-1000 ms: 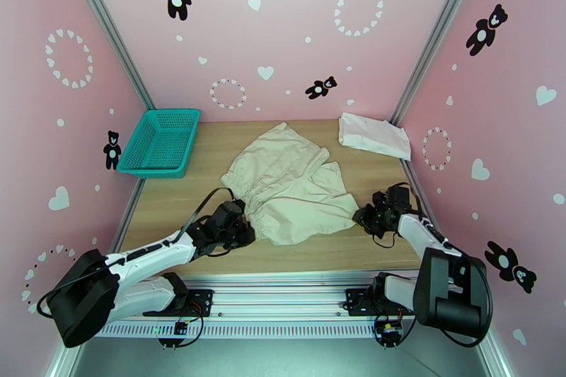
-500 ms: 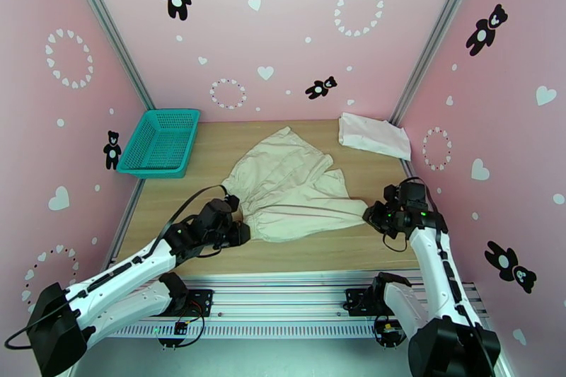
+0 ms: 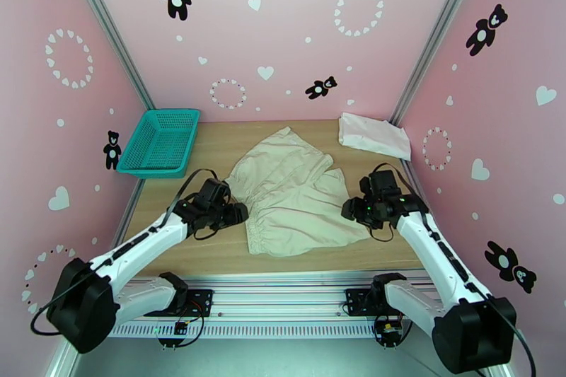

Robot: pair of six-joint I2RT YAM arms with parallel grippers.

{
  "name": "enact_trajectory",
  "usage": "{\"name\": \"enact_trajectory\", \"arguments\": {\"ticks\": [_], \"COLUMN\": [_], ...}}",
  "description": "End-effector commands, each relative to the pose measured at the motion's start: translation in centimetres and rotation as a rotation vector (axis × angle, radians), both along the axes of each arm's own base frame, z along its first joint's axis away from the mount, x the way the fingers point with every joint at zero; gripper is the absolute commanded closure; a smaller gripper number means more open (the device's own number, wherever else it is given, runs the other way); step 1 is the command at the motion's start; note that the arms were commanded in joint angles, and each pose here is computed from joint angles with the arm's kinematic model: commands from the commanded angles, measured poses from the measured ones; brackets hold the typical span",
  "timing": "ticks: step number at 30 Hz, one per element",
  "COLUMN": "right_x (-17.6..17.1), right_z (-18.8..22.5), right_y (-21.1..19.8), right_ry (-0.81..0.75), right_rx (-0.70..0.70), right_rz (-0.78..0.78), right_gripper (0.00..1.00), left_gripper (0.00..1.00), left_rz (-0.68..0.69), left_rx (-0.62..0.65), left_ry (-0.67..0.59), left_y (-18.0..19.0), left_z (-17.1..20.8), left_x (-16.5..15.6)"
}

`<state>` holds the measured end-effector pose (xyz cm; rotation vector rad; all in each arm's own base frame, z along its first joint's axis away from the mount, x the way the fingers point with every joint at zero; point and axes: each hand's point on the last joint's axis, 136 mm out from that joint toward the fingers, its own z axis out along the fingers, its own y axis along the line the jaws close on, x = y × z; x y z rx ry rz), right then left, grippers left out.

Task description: Fold and stack the mixed laundry pile

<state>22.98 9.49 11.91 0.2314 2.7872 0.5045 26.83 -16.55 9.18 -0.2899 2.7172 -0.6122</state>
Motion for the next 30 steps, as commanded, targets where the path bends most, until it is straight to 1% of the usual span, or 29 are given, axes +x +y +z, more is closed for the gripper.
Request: {"name": "enact_trajectory", "arguments": {"ticks": [1, 3, 6, 8, 11, 13, 16, 20, 23, 27, 30], "right_x": [1.5, 1.7, 1.8, 1.6, 1.3, 1.3, 1.5, 2.1, 2.2, 1.8, 1.5], "right_z": [0.5, 0.1, -0.5, -0.8, -1.1, -1.2, -1.5, -1.5, -1.3, -1.9, -2.2], "right_y": [1.9, 2.3, 2.4, 2.4, 2.1, 1.9, 2.1, 2.7, 2.6, 2.4, 2.4], "right_ry": [-0.048, -0.05, -0.048, -0.037, -0.031, -0.034, -0.029, -0.02, -0.029, -0.019, -0.012], "right_rx": [-0.006, 0.001, 0.002, -0.004, -0.019, -0.028, -0.022, -0.008, -0.016, -0.023, -0.016], "right_rz": [0.019, 0.017, 0.014, 0.02, 0.019, 0.015, 0.02, 0.036, 0.038, 0.039, 0.035], "right_gripper": [0.47, 0.46, 0.47, 0.47, 0.46, 0.46, 0.46, 0.46, 0.45, 0.45, 0.45], "left_gripper": [0.42, 0.43, 0.43, 0.43, 0.35, 0.32, 0.34, 0.34, 0.31, 0.34, 0.34], "left_rz": [-0.072, -0.071, -0.03, -0.003, 0.037, 0.058, 0.065, 0.075, 0.076, 0.067, 0.085], "left_rx": [-0.039, -0.04, -0.009, 0.006, 0.037, 0.037, -0.009, -0.027, -0.018, -0.039, -0.049], "left_ry": [-0.077, -0.062, -0.046, -0.023, -0.002, -0.003, 0.014, 0.041, 0.047, 0.04, 0.041], "left_y": [-1.8, -2.5, -2.3, -1.9, -1.1, -0.7, -1.4, -2.4, -2.9, -4.0, -4.2], "left_z": [1.2, 0.4, -1.0, -1.7, -2.2, -2.3, -2.9, -4.1, -4.7, -4.6, -4.5], "left_x": [4.2, 5.6, 7.3, 7.6, 7.0, 6.4, 5.9, 5.7, 5.5, 5.8, 5.8]}}
